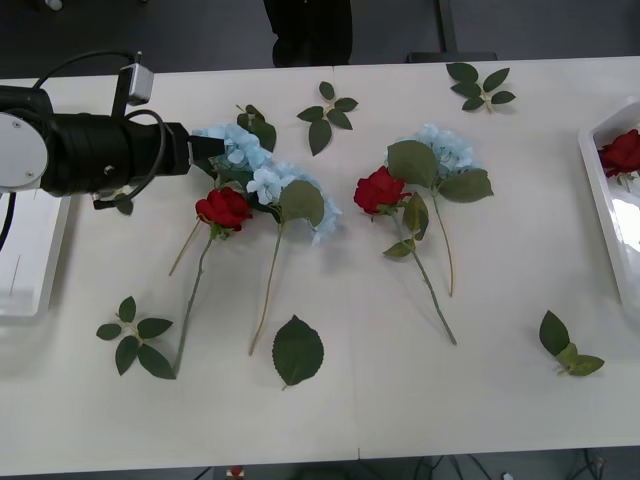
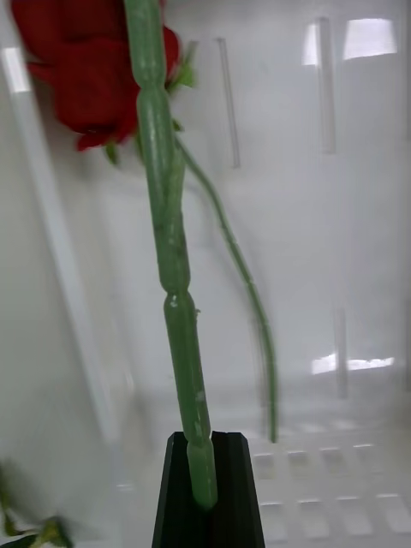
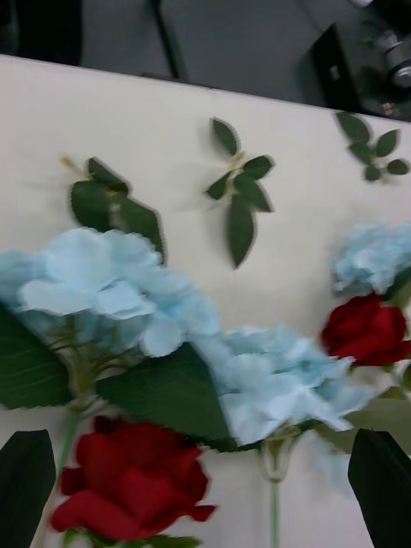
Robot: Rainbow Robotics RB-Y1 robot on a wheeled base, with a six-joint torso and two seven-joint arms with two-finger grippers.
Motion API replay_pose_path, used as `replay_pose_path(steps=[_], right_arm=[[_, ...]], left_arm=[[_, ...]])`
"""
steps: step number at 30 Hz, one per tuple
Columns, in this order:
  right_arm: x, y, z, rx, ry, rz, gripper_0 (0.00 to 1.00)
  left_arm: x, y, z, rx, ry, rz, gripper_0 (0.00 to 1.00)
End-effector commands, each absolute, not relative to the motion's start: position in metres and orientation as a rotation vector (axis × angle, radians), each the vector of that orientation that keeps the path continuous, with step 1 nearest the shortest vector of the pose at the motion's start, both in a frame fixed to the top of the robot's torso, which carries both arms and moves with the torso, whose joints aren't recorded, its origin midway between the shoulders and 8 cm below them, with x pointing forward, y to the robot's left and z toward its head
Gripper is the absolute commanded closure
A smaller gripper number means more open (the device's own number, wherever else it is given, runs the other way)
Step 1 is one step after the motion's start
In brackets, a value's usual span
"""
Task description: Place the red flowers into the right box and the blue flowers into the left box. If a person shows an open palm, hand one flower to the person first, then continue sorting.
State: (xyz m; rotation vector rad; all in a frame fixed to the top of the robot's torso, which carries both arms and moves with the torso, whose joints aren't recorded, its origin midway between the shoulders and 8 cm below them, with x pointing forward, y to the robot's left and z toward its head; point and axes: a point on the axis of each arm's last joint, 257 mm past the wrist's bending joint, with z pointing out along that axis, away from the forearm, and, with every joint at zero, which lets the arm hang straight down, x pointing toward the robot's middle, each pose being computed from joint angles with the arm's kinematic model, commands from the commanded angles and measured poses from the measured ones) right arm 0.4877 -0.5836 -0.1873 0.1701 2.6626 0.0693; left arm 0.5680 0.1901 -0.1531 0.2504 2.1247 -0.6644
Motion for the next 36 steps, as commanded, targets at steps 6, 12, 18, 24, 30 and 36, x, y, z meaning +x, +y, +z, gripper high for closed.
replay_pose_path(steps=[6, 12, 18, 24, 30, 36], right_arm=[[0.458, -0.67, -0.207, 0.212, 2.642, -0.216, 1.0], [0.45, -0.683, -0.232, 0.209, 2.665, -0.313, 1.0], [0.448, -0.677, -0.26, 0.192, 2.694, -0.347, 1.0], [0.443, -0.678, -0.269, 0.182, 2.716, -0.374, 1.0], [0.438, -0.682, -0.272, 0.171, 2.73, -0.393, 1.0], [0.44, -0.679, -0.272, 0.152, 2.732, -0.391, 0.36]], left_arm=[[0.596, 0.24, -0.179, 0.343, 2.201, -0.3, 0.0], [0.603, 0.242, -0.204, 0.435, 2.21, -0.154, 0.0], [0.61, 0.244, -0.231, 0.506, 2.21, -0.047, 0.0], [0.618, 0.244, -0.242, 0.534, 2.21, 0.016, 0.0], [0.626, 0.233, -0.248, 0.545, 2.208, 0.019, 0.0], [0.628, 0.212, -0.243, 0.554, 2.194, -0.021, 0.0]])
